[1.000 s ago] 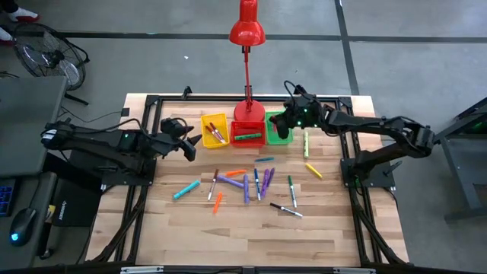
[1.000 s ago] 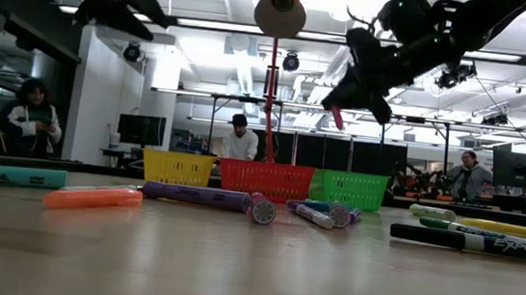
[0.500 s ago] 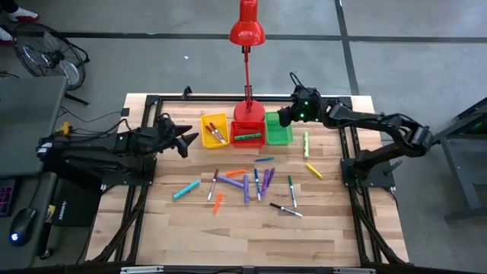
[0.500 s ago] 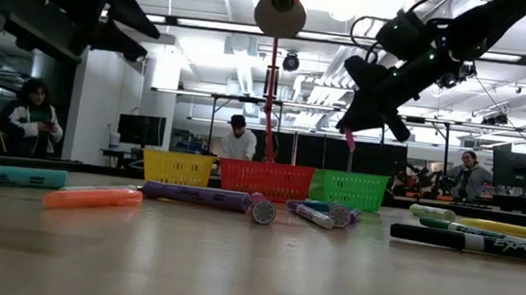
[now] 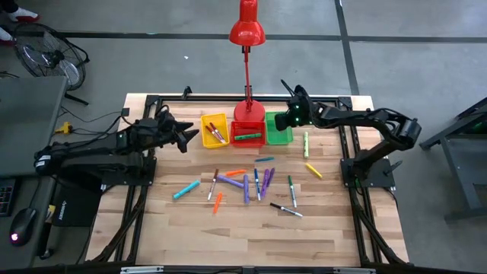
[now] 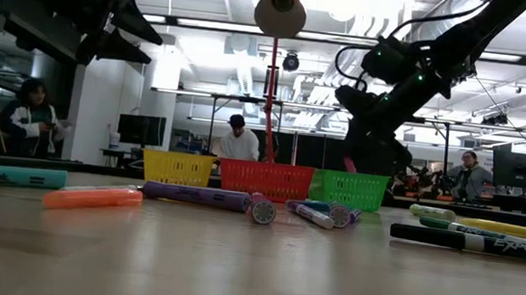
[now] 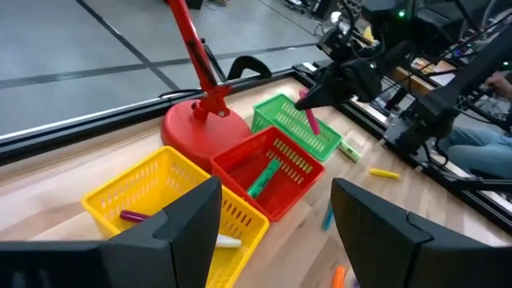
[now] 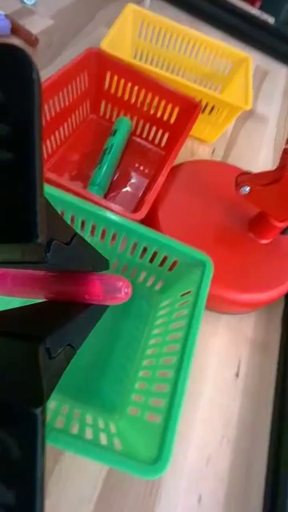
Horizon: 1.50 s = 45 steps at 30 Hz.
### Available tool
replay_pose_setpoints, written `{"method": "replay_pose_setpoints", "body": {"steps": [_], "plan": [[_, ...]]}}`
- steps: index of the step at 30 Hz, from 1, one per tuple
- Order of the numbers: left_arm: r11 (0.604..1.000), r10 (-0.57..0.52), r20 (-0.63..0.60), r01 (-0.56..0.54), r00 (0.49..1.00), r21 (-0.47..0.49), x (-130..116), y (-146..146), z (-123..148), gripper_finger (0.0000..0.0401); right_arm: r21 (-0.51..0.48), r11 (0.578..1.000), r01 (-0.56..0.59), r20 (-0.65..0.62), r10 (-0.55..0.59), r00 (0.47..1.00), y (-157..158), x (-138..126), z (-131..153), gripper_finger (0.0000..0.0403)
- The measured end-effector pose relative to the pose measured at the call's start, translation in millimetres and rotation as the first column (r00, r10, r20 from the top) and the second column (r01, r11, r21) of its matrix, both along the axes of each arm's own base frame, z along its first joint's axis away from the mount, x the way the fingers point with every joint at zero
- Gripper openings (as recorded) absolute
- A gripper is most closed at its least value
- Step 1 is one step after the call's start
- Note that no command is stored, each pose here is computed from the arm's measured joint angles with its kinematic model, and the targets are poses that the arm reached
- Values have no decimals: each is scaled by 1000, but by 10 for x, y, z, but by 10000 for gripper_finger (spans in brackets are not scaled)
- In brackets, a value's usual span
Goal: Pick & Place Markers
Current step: Put the pink pen into the green bin, then put the yellow pen into the green bin
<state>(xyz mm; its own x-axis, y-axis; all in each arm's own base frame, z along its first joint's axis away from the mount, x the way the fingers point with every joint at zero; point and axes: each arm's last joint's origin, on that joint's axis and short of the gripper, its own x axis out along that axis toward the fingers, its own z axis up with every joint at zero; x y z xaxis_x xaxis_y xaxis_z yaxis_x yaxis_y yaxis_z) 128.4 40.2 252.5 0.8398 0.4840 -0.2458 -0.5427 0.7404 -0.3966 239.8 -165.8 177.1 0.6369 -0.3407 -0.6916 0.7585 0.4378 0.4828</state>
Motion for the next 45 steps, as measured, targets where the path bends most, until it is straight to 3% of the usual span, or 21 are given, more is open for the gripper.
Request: {"method": "replay_pose_setpoints", "body": {"steps": [11,27,41,45], "plan": [[1000,3,-1,-3,1000,0,-1,4,-1,232,47,999,3,-61,0,998,31,-44,-51,52],[1000,5,-3,-5,1000,-1,-2,4,-3,232,62,998,-20,-49,23,999,38,-39,-50,56],[1000,0,-4,0,1000,-9,-2,2,-8,232,22,996,-92,14,92,996,46,-39,66,57],[1000,-14,-2,14,1000,-15,0,-2,-7,232,-34,994,-107,15,108,994,66,-87,177,57]]}}
